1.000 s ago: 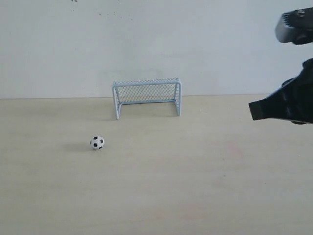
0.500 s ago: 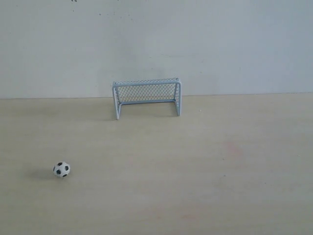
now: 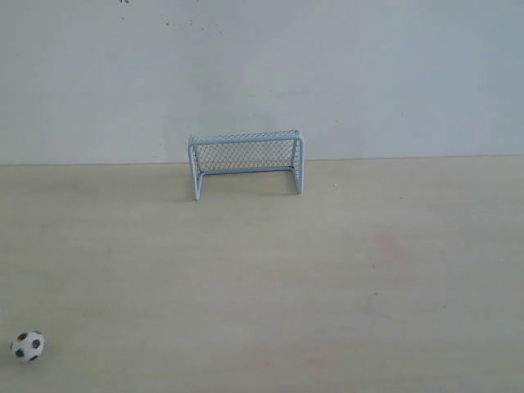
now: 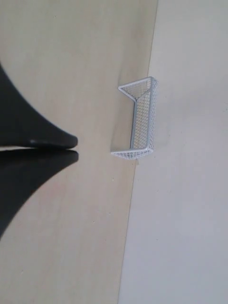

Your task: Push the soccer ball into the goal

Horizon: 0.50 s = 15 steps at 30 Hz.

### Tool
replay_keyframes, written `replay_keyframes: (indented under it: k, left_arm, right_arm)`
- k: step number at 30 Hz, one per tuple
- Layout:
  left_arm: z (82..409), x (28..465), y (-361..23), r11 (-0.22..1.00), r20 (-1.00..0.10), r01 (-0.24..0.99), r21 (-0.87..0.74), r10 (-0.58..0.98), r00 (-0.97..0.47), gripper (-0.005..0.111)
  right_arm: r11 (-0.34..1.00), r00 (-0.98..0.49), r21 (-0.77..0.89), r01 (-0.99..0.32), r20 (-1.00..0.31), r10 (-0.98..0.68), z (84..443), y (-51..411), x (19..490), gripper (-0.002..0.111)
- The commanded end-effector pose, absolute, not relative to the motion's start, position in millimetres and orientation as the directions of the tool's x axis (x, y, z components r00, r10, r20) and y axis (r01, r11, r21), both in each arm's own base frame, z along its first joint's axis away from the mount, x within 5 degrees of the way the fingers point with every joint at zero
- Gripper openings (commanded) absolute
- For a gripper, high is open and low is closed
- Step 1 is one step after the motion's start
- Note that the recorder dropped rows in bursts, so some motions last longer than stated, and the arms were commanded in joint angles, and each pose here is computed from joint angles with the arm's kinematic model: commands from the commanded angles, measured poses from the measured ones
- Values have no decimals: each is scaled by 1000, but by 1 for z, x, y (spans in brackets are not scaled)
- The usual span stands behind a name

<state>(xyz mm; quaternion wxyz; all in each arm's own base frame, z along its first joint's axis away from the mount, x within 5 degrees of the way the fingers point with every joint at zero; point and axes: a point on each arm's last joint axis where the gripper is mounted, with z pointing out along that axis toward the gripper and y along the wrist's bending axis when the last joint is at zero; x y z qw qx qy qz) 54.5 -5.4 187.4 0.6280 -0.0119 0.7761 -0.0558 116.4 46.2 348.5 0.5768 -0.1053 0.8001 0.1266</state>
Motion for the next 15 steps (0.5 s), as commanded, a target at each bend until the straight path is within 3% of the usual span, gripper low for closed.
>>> replay_keyframes:
  k: [1, 10, 15]
  left_arm:
    - [187, 54, -6, 992, -972, 49, -117, -104, -211, 4]
    - [187, 54, -6, 992, -972, 49, -117, -104, -211, 4]
    - [187, 54, -6, 992, -972, 49, -117, -104, -211, 4]
  right_arm:
    - [944, -302, 82, -318, -953, -19, 349, 46, 115, 0]
    - [950, -147, -8, -313, -988, -57, 354, 29, 88, 0]
    - [950, -9, -94, -297, -995, -101, 321, 22, 76, 0]
